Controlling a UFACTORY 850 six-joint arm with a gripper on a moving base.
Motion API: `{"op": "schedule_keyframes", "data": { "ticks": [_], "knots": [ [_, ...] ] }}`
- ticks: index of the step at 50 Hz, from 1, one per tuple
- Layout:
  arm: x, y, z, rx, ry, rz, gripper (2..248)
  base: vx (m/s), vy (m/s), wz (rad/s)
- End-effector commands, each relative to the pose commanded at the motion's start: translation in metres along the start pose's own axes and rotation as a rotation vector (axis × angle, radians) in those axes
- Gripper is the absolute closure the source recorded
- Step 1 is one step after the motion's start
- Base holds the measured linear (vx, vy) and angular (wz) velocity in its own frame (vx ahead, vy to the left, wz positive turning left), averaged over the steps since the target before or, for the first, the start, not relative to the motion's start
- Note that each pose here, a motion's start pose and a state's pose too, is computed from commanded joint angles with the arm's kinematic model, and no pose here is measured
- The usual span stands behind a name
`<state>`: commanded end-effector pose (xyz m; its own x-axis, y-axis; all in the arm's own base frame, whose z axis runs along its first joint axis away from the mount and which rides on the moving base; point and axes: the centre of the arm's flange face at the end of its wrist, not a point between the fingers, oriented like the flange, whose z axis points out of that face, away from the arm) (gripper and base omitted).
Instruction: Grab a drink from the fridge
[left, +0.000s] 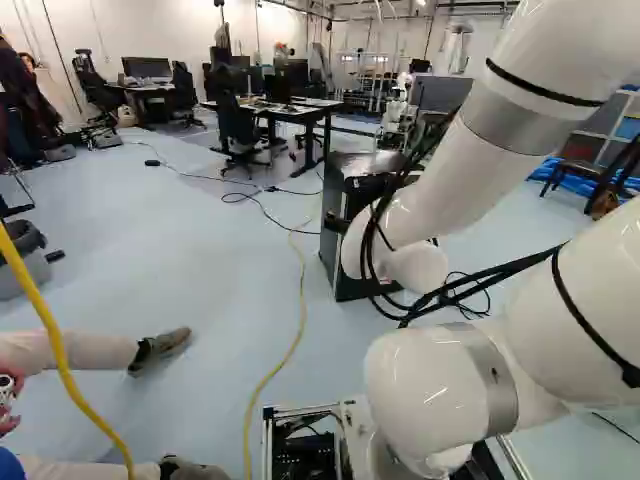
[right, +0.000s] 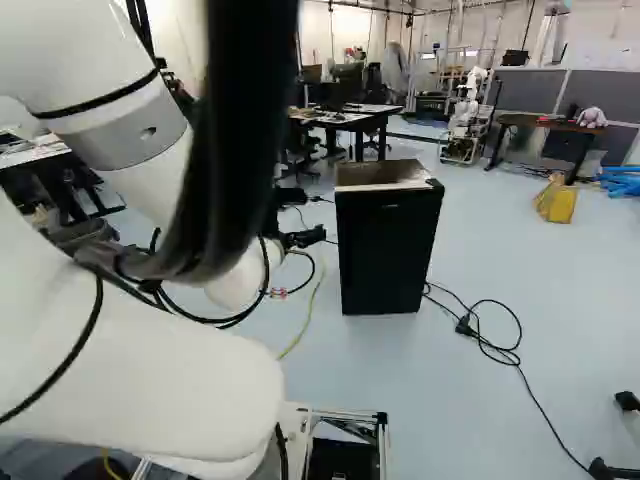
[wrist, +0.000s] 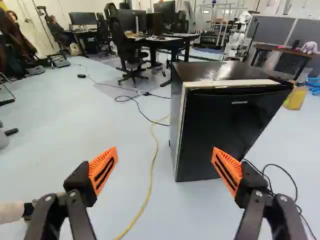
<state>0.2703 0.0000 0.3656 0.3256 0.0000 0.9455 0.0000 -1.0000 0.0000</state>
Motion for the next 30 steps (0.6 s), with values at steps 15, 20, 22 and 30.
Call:
{"op": "schedule_keyframes", "data": {
  "ticks": [15,20,22,30],
  "knots": [
    [0.0,0.0,0.0,0.0,0.0,0.0,3,0.0,0.0,0.0],
    [0.0,0.0,0.0,0.0,0.0,0.0,3,0.0,0.0,0.0],
    [0.0,0.0,0.0,0.0,0.0,0.0,3,0.0,0.0,0.0],
    [0.0,0.0,0.0,0.0,0.0,0.0,3,0.0,0.0,0.0]
  ]
}}
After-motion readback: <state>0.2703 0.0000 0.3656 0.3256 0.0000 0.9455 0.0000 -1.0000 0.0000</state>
